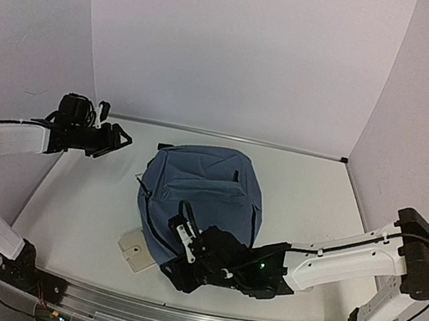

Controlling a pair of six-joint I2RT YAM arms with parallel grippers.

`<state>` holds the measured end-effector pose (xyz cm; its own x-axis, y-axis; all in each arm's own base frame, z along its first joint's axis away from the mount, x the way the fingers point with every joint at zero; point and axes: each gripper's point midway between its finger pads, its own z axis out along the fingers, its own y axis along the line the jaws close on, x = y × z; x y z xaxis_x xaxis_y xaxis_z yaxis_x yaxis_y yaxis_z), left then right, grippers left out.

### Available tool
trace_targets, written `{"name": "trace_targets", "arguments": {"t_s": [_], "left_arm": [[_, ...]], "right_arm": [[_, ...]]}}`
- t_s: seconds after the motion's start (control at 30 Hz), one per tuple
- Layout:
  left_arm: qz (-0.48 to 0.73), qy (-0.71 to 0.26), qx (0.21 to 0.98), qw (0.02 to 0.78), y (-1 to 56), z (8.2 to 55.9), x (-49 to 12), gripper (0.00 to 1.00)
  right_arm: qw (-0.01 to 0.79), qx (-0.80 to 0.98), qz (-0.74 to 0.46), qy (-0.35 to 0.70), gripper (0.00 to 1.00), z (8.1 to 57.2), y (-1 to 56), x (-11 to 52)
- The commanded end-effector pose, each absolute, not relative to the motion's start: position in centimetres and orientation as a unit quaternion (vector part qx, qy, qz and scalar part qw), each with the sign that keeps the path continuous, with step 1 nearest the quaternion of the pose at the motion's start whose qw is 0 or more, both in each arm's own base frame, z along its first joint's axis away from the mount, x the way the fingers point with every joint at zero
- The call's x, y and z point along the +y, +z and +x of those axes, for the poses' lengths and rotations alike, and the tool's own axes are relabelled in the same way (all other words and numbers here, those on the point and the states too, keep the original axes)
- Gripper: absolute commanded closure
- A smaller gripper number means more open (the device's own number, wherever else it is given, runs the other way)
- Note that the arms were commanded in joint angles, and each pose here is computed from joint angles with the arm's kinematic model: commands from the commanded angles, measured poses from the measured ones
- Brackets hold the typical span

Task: Pack the student bag
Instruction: Zip the student bag at the center of the board, then adjust the student bag at the center of the board.

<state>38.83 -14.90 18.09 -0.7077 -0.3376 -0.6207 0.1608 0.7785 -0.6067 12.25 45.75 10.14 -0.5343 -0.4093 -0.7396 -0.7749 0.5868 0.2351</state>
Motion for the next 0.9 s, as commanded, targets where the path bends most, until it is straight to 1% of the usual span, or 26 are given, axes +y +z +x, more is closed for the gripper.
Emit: {"name": "trace_targets", "arguments": {"t_s": [0.0, 0.07, 0.1, 0.17, 0.27, 0.37, 0.53, 0.7, 0.77, 0.87], "left_arm": [[-0.069, -0.343, 0.865, 0.360, 18.5, 36.0, -14.7, 0.29], [-0.073, -0.359, 0.866, 0.341, 18.2, 34.6, -15.1, 0.25], [-0.077, -0.362, 0.867, 0.335, 18.1, 34.1, -15.3, 0.24], [-0.081, -0.365, 0.870, 0.321, 17.8, 32.9, -15.8, 0.22], [-0.074, -0.375, 0.874, 0.301, 17.5, 31.2, -17.7, 0.20], [-0.070, -0.370, 0.886, 0.270, 16.3, 29.7, -19.7, 0.19], [-0.087, -0.382, 0.895, 0.212, 13.6, 27.4, -22.5, 0.18], [-0.094, -0.392, 0.898, 0.178, 11.7, 25.8, -24.6, 0.18], [-0.086, -0.402, 0.896, 0.166, 11.4, 25.1, -26.0, 0.18], [-0.071, -0.399, 0.902, 0.147, 10.6, 24.6, -27.8, 0.18]], "right_arm": [[0.358, 0.814, -0.336, 0.310, 0.24, 12.6, 14.8, 46.3], [0.376, 0.814, -0.319, 0.307, 0.12, 13.2, 16.4, 45.8], [0.387, 0.815, -0.309, 0.301, 0.08, 13.7, 17.2, 45.4], [0.406, 0.819, -0.289, 0.284, 0.02, 14.6, 18.6, 44.4], [0.423, 0.831, -0.260, 0.251, 0.02, 16.5, 19.8, 42.8], [0.425, 0.852, -0.223, 0.208, 0.02, 19.3, 19.5, 40.6], [0.403, 0.889, -0.143, 0.163, 0.02, 25.4, 16.9, 35.0], [0.386, 0.909, -0.094, 0.129, 0.02, 29.4, 14.5, 30.5], [0.379, 0.913, -0.082, 0.126, 0.02, 30.4, 13.7, 29.4], [0.371, 0.912, -0.077, 0.159, 0.02, 31.5, 13.4, 29.3]]}}
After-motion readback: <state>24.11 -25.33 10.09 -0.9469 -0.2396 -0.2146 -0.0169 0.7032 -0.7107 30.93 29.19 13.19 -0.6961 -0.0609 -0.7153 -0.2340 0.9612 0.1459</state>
